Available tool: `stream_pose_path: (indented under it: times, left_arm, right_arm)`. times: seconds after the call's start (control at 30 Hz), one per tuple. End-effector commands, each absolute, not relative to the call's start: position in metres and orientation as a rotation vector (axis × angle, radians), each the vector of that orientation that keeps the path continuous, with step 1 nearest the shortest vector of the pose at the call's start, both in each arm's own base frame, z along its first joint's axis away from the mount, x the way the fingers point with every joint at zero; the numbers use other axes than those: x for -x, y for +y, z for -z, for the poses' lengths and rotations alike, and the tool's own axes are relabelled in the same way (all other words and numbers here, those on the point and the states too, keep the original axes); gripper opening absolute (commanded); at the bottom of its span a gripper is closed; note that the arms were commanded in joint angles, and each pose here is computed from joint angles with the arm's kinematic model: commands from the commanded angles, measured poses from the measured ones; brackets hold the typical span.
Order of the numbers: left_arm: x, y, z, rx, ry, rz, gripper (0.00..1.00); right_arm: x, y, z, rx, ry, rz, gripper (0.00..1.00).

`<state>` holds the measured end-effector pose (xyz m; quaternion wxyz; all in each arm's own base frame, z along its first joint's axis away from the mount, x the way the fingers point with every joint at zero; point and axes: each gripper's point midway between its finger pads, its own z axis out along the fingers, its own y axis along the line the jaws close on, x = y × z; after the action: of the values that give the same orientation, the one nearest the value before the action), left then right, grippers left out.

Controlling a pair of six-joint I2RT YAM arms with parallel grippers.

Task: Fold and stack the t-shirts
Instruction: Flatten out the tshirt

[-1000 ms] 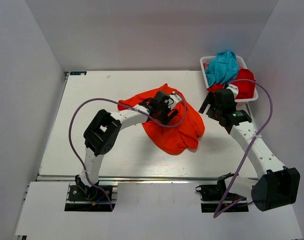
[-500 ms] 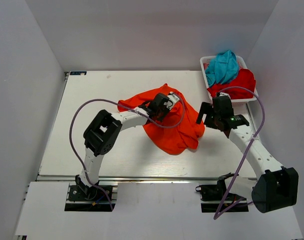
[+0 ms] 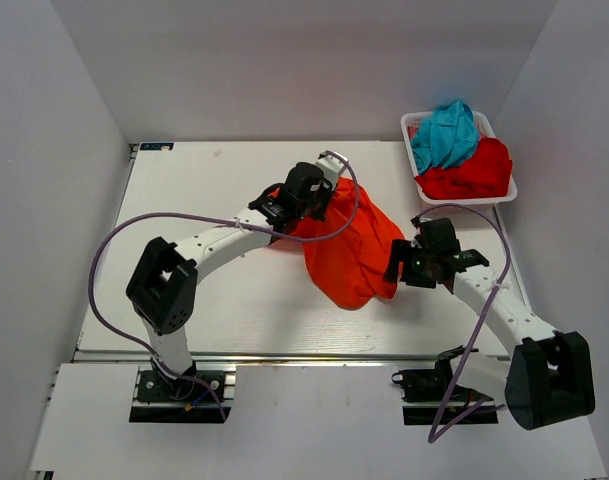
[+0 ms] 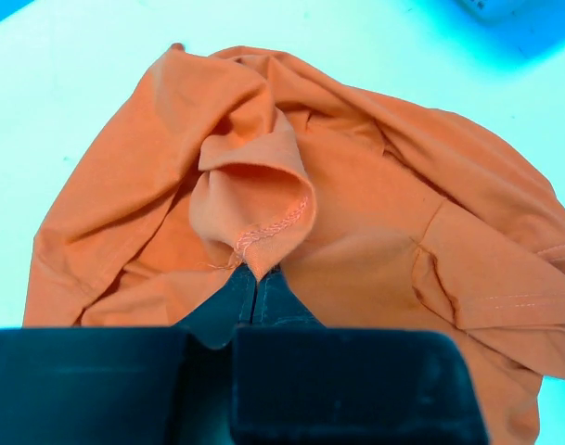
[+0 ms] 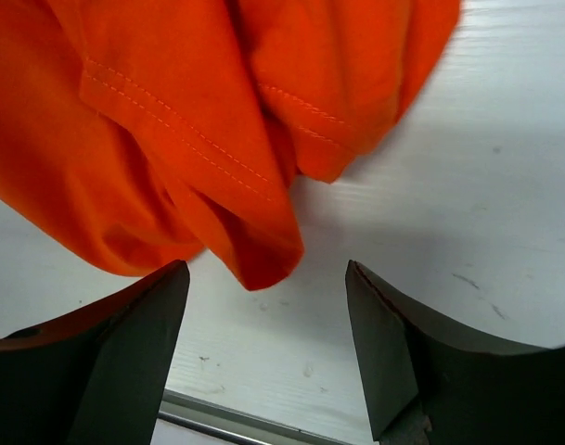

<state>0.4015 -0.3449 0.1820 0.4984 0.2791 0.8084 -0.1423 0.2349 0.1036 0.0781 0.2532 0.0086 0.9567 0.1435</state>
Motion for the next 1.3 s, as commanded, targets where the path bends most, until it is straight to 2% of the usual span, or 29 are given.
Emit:
stream_pose_path:
  times: [0.0,0.13,0.23,0.27,0.3,0.4,0.53,0.73,0.93,1.0,1.07,1.1,1.27]
  left_arm:
    - [-0.398,-0.33,-0.2,-0.606,1.97,0.32,0.0]
    - [-0.392,-0.326,-0.2,-0.6,1.98,0.322,0.0]
    - [-0.388,-0.32,-0.199,-0.596,1.988,0.308,0.0]
    - [-0.387,-0.316,-0.201,-0.578,1.989,0.303,0.0]
    - [-0.386,-0.315,-0.207,-0.573,1.978,0.308,0.0]
    - [-0.386,-0.31,-0.208,-0.558,1.978,0.285,0.0]
    - [-0.387,-0.301,-0.216,-0.527,1.97,0.246,0.0]
    - [-0.394,-0.282,-0.255,-0.411,1.887,0.181,0.0]
    - [-0.399,-0.252,-0.318,-0.274,1.756,0.089,0.0]
    - [-0.397,-0.242,-0.349,-0.222,1.697,0.081,0.0]
    - [-0.395,-0.223,-0.367,-0.15,1.667,0.022,0.0]
    - [-0.39,-0.212,-0.383,-0.108,1.631,0.01,0.0]
    - [-0.371,-0.146,-0.428,0.102,1.509,-0.197,0.0]
  right_arm:
    - [-0.244,0.126,-0.075,0.033,2.554,-0.546,0.74]
    - [-0.254,0.128,-0.058,0.023,2.563,-0.538,0.68]
    - [-0.264,0.128,-0.051,0.013,2.55,-0.517,0.6]
    - [-0.266,0.127,-0.05,0.008,2.55,-0.513,0.54]
    - [-0.267,0.128,-0.049,0.013,2.551,-0.515,0.44]
    - [-0.271,0.133,-0.054,0.034,2.538,-0.535,0.0]
    - [-0.279,0.136,-0.088,0.082,2.471,-0.56,0.0]
    - [-0.31,0.14,-0.174,0.161,2.221,-0.548,0.0]
    - [-0.352,0.123,-0.29,0.129,1.868,-0.408,0.0]
    - [-0.355,0.119,-0.34,0.159,1.742,-0.373,0.0]
    - [-0.357,0.108,-0.365,0.13,1.685,-0.313,0.0]
    - [-0.354,0.1,-0.399,0.121,1.605,-0.28,0.0]
    - [-0.341,0.065,-0.471,0.048,1.425,-0.107,0.0]
